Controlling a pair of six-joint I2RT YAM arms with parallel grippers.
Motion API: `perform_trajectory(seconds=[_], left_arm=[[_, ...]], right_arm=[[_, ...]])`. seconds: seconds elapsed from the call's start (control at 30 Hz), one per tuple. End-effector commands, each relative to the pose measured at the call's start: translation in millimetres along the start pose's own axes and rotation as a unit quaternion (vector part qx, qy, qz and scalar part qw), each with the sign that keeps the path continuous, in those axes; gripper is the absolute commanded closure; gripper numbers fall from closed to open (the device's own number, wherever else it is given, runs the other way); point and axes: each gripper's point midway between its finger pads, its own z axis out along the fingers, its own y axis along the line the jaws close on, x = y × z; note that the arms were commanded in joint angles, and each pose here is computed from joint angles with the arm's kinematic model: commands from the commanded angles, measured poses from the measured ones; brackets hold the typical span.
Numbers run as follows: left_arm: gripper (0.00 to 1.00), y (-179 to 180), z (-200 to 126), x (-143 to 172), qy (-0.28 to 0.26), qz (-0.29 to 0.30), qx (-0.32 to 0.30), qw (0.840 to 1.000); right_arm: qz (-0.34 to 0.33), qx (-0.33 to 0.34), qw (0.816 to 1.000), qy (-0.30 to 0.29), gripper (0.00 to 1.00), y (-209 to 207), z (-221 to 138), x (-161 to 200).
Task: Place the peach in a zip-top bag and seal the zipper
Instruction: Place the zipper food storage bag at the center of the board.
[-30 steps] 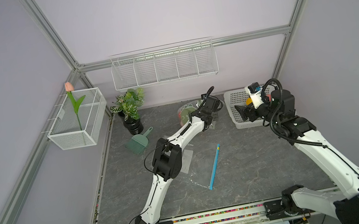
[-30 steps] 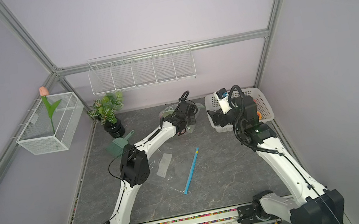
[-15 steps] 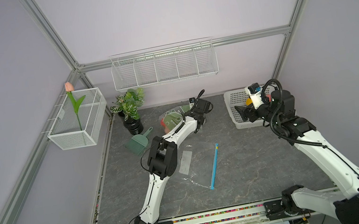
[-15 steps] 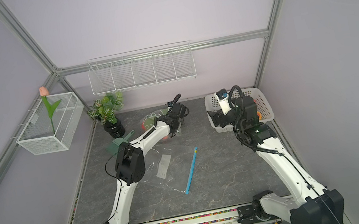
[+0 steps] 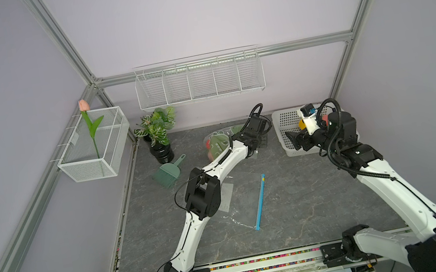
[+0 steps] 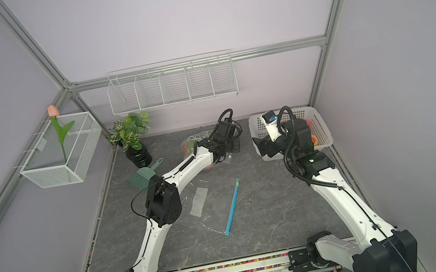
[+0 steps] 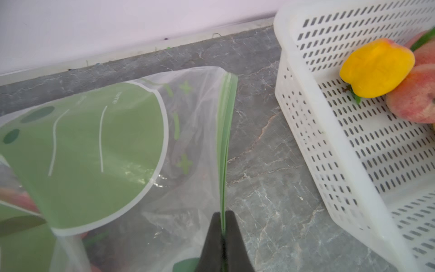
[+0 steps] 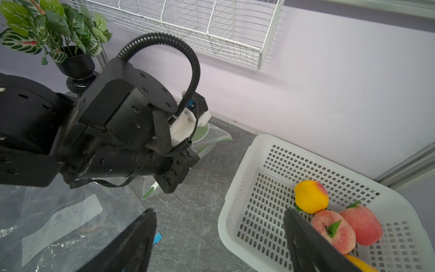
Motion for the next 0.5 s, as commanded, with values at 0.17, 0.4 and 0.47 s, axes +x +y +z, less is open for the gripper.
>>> perform_trajectory(seconds=[0.17, 0.4, 0.47], left_arm=[[0.52, -9.5, -9.7, -7.5, 0.008, 0.012, 0.032, 0.999], [0.27, -22.2, -94.4, -40.9, -0.017, 0.018, 0.091, 0.996], [0.26, -19.2, -122.4, -41.6, -0.022, 0.025, 0.098, 0.995]], right_arm=[[0.003, 0.001, 1.0, -0.001, 0.12, -0.2, -6.1, 3.7], [0.008, 0.007, 1.0, 0.003, 0.12, -2.0, -5.6, 8.9], [0.009, 0.013, 1.0, 0.006, 0.12, -3.7, -6.3, 11.5]])
